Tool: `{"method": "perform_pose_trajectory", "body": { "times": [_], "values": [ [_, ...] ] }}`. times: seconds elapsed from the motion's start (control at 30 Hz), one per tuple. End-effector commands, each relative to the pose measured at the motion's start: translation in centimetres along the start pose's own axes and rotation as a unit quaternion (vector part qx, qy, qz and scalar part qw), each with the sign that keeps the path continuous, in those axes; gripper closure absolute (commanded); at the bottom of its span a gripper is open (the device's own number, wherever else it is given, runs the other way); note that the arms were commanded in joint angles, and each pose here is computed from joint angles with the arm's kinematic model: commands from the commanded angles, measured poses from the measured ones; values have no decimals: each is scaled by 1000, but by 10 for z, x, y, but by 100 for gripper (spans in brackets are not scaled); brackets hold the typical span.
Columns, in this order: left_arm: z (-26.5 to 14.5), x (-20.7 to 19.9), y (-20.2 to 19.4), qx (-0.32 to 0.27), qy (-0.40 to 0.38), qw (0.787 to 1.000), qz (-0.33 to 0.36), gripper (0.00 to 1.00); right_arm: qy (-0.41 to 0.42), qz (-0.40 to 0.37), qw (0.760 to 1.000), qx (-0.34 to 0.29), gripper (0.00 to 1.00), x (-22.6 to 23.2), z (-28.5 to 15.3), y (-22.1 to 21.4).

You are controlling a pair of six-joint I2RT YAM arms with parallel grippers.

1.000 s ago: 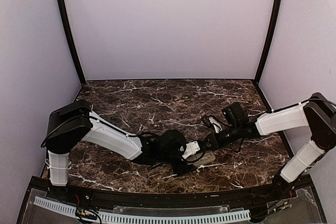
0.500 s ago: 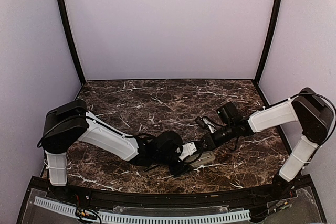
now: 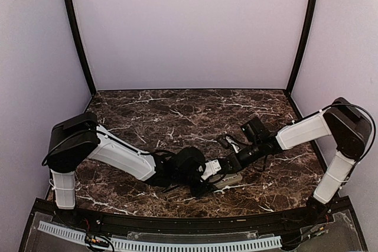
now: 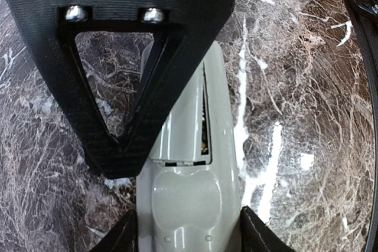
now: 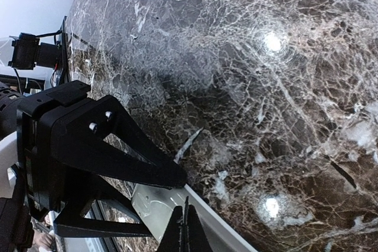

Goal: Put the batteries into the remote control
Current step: Adjust the battery cover on the remote control without the battery cover.

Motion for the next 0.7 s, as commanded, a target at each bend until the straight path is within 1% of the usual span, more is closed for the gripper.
{"method": "perform_pose_trajectory", "body": {
  "times": [0.0,0.2,0.33,0.53,0.67],
  "values": [
    [-4,4,-19,35,5,999,0,45,10,-5,1000,13,100,4,4,-4],
    [-3,5,-21,37,7,999,-1,46,6,-4,1000,23,100,3,4,-9],
    [-2,5,-22,38,7,999,-1,46,2,-7,1000,19,100,4,2,-9],
    [-2,5,-23,40,7,999,-1,46,1,-16,1000,-4,100,9,0,11],
    [-1,3,-23,40,2,999,-2,46,7,-25,999,-31,95,19,-6,30]
  ]
}}
Point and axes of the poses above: each gripper's point midway between its finger pads, its own z axis out along the fingers, its own x axis along the line the jaws close on, y = z × x, the point moved 1 cm from there along -z, back along the fingers, and after that the axes turned 1 degree about z, right-handed, at the moved point
